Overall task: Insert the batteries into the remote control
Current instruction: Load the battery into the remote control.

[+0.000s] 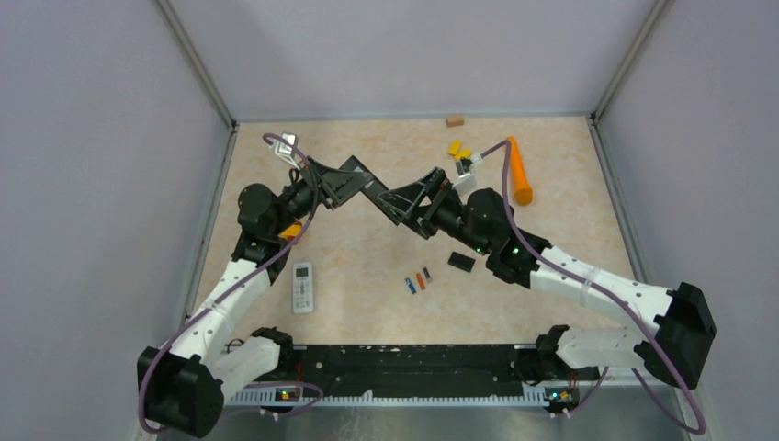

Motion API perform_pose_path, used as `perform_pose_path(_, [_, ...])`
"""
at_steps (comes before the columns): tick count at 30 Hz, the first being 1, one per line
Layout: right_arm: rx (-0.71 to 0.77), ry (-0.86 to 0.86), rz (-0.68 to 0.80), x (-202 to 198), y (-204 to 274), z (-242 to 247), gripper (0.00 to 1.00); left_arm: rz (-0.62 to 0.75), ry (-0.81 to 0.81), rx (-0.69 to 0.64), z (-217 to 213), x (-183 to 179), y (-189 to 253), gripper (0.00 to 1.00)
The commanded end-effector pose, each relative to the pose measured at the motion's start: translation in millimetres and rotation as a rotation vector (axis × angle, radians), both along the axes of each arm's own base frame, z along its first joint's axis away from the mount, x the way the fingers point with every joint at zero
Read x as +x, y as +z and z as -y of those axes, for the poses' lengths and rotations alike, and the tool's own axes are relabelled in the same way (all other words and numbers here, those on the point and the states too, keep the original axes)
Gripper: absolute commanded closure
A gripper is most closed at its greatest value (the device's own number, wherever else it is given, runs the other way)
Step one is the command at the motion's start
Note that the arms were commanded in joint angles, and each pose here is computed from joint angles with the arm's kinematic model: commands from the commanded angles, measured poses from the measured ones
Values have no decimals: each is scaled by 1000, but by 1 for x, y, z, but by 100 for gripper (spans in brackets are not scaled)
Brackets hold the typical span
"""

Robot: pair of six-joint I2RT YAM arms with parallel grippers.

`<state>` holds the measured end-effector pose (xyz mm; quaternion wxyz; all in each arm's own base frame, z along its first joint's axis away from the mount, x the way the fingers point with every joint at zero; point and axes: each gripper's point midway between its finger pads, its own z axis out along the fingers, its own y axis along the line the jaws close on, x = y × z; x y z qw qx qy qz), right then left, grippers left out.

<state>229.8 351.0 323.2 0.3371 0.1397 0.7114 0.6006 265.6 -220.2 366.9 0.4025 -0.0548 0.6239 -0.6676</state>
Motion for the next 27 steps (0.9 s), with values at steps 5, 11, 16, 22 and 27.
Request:
perform_pose_path(5, [107,35,46,1,38,-5,12,78,-20,-4,0,-11,14,100])
perform_pose_path(11, [105,55,29,0,32,-6,19,76,-26,-9,0,-12,16,100])
perform_pose_path(16, [104,58,28,0,29,-5,33,80,-28,-13,0,-13,18,100])
perform_pose_path(22, [97,58,25,0,25,-3,42,72,-31,-20,1,-12,19,100])
perform_pose_path(27, [96,59,26,0,23,-2,50,64,-37,-36,1,-12,22,100])
